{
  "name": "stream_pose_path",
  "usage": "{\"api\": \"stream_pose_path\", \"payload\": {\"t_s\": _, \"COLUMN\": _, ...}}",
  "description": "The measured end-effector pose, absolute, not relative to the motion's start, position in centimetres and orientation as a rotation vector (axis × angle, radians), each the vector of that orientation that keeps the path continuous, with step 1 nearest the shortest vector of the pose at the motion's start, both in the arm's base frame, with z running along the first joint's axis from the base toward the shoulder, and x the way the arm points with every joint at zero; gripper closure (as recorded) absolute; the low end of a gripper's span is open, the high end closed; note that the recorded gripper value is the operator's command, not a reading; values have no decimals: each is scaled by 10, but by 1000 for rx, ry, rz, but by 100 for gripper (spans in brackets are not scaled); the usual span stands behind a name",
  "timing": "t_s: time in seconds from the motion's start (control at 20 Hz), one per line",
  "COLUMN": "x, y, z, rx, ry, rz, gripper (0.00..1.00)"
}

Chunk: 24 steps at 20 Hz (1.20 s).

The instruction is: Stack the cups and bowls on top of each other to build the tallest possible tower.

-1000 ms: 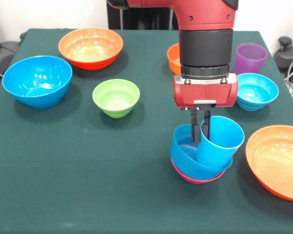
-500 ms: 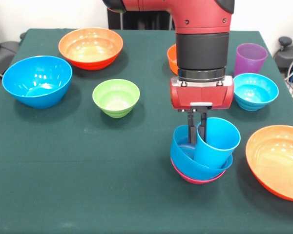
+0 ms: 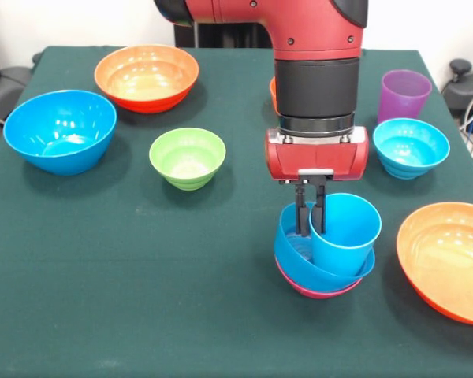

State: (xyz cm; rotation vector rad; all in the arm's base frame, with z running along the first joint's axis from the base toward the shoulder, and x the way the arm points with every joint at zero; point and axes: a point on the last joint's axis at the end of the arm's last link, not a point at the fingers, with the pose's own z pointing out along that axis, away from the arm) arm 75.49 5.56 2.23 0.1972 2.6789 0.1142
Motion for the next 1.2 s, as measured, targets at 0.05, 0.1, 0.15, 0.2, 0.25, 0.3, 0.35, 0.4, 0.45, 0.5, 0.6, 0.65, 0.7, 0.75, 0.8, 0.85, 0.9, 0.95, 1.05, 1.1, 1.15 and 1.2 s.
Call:
{"api": "stream_pose_path", "payload": {"t_s": 0.05, "x": 755, "y": 56, "z": 22, "rx": 197, "ry": 2679, "rz": 115, "gripper": 100}}
{"api": "stream_pose_path", "payload": {"t_s": 0.1, "x": 755, "y": 56, "z": 22, "rx": 197, "ry": 2679, "rz": 115, "gripper": 100}}
{"api": "stream_pose_path", "payload": {"t_s": 0.15, "x": 755, "y": 56, "z": 22, "rx": 197, "ry": 2679, "rz": 115, "gripper": 100}}
{"api": "stream_pose_path", "payload": {"t_s": 0.2, "x": 755, "y": 56, "z": 22, "rx": 197, "ry": 2679, "rz": 115, "gripper": 100}}
{"api": "stream_pose_path", "payload": {"t_s": 0.25, "x": 755, "y": 56, "z": 22, "rx": 197, "ry": 2679, "rz": 115, "gripper": 100}}
{"api": "stream_pose_path", "payload": {"t_s": 0.3, "x": 755, "y": 56, "z": 22, "rx": 197, "ry": 2679, "rz": 115, "gripper": 100}}
{"api": "stream_pose_path", "payload": {"t_s": 0.35, "x": 755, "y": 56, "z": 22, "rx": 197, "ry": 2679, "rz": 115, "gripper": 100}}
{"api": "stream_pose_path", "payload": {"t_s": 0.4, "x": 755, "y": 56, "z": 22, "rx": 197, "ry": 2679, "rz": 115, "gripper": 100}}
{"api": "stream_pose_path", "payload": {"t_s": 0.45, "x": 755, "y": 56, "z": 22, "rx": 197, "ry": 2679, "rz": 115, "gripper": 100}}
{"api": "stream_pose_path", "payload": {"t_s": 0.5, "x": 755, "y": 56, "z": 22, "rx": 197, "ry": 2679, "rz": 115, "gripper": 100}}
{"api": "stream_pose_path", "payload": {"t_s": 0.6, "x": 755, "y": 56, "z": 22, "rx": 197, "ry": 2679, "rz": 115, "gripper": 100}}
{"api": "stream_pose_path", "payload": {"t_s": 0.65, "x": 755, "y": 56, "z": 22, "rx": 197, "ry": 2679, "rz": 115, "gripper": 100}}
{"api": "stream_pose_path", "payload": {"t_s": 0.7, "x": 755, "y": 56, "z": 22, "rx": 197, "ry": 2679, "rz": 115, "gripper": 100}}
{"api": "stream_pose_path", "payload": {"t_s": 0.75, "x": 755, "y": 56, "z": 22, "rx": 197, "ry": 2678, "rz": 115, "gripper": 100}}
{"api": "stream_pose_path", "payload": {"t_s": 0.8, "x": 755, "y": 56, "z": 22, "rx": 197, "ry": 2677, "rz": 115, "gripper": 100}}
{"api": "stream_pose_path", "payload": {"t_s": 0.85, "x": 755, "y": 56, "z": 22, "rx": 197, "ry": 2676, "rz": 115, "gripper": 100}}
{"api": "stream_pose_path", "payload": {"t_s": 0.9, "x": 756, "y": 56, "z": 22, "rx": 197, "ry": 2672, "rz": 115, "gripper": 100}}
{"api": "stream_pose_path", "payload": {"t_s": 0.95, "x": 756, "y": 56, "z": 22, "rx": 197, "ry": 2671, "rz": 116, "gripper": 100}}
{"api": "stream_pose_path", "payload": {"t_s": 1.05, "x": 756, "y": 56, "z": 22, "rx": 197, "ry": 2666, "rz": 117, "gripper": 100}}
{"api": "stream_pose_path", "payload": {"t_s": 1.1, "x": 757, "y": 57, "z": 22, "rx": 197, "ry": 2664, "rz": 118, "gripper": 100}}
{"api": "stream_pose_path", "payload": {"t_s": 1.15, "x": 757, "y": 57, "z": 22, "rx": 197, "ry": 2662, "rz": 118, "gripper": 100}}
{"api": "stream_pose_path", "payload": {"t_s": 1.2, "x": 757, "y": 57, "z": 22, "rx": 197, "ry": 2656, "rz": 120, "gripper": 100}}
